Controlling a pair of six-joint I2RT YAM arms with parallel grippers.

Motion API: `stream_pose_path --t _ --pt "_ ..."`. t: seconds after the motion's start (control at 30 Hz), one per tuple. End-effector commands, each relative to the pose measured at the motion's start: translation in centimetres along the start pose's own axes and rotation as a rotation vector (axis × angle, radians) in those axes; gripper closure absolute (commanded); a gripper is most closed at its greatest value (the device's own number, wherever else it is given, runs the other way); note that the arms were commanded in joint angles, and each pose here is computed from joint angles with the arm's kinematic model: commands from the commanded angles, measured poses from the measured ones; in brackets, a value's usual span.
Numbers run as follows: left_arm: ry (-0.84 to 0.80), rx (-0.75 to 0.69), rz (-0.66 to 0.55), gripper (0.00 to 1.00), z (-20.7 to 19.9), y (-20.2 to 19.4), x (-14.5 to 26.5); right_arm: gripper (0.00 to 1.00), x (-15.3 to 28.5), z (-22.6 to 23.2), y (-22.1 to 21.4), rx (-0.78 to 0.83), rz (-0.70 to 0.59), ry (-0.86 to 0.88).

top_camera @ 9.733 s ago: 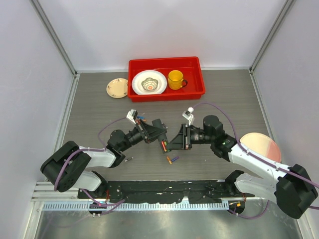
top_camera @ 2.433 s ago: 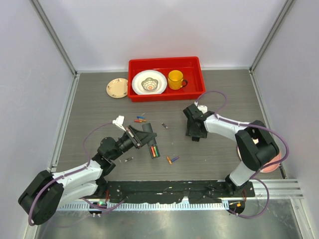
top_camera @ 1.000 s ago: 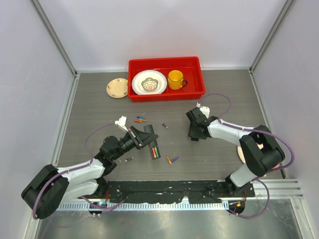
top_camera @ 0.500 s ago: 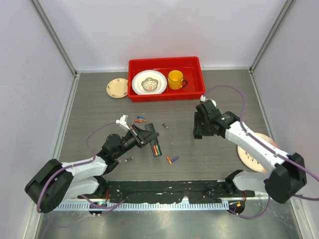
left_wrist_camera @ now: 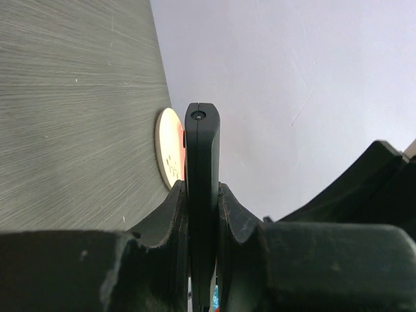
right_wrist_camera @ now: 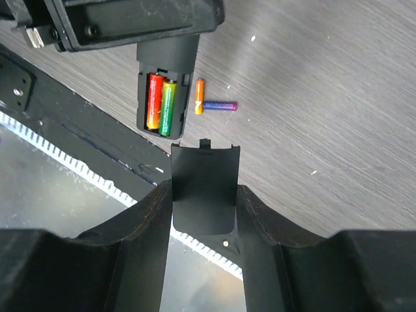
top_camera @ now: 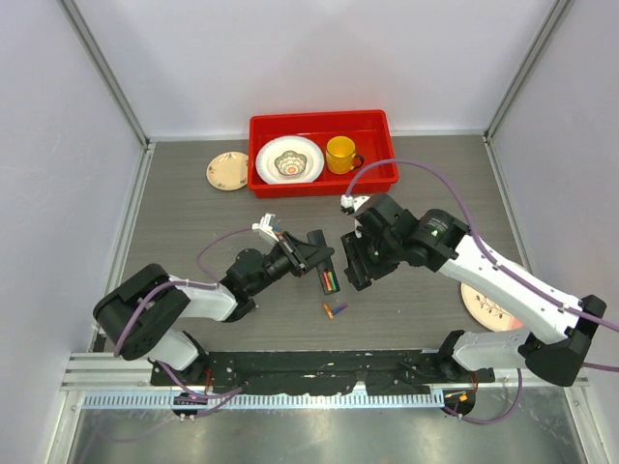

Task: Load the batteries into the remote control

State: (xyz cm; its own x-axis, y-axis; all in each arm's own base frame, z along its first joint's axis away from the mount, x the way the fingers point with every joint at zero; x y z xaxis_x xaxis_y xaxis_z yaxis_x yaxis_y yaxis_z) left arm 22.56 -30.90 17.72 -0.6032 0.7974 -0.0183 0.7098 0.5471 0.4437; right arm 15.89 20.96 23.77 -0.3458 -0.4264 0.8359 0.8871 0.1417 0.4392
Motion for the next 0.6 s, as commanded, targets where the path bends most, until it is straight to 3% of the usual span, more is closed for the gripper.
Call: stream_pose_path --t 0.0,0.27,0.57 --pt "-0.087 0.015 -0.119 1.0 -2.3 1.9 -1.1 0.99 -0.5 0.1 -1.0 0.009 0.011 -0.056" --pt "0.014 0.055 -0.214 1.0 -0.2 2.7 -1.0 0.99 -3.0 1.6 -0.3 0.011 -0.034 -0.062" --pt "0.046 0.037 -0.238 1.0 0.2 2.7 -0.7 0.99 -5.4 3.1 1.1 0.009 -0.058 -0.075"
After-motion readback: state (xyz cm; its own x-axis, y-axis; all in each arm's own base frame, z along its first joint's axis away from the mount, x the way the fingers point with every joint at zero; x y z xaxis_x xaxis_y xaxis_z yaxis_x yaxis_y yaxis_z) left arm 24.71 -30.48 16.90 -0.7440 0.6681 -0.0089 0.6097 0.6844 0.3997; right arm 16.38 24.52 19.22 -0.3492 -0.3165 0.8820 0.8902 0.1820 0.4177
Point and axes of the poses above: each gripper's point midway between its finger pads, its own x axis back along the fingers, its own z axis along the line the jaws close on, y = z × x, the point moved 2 cm from there along x, back along the fingers, and after that the axes turned 12 degrees about -x, right-handed, at the moved point
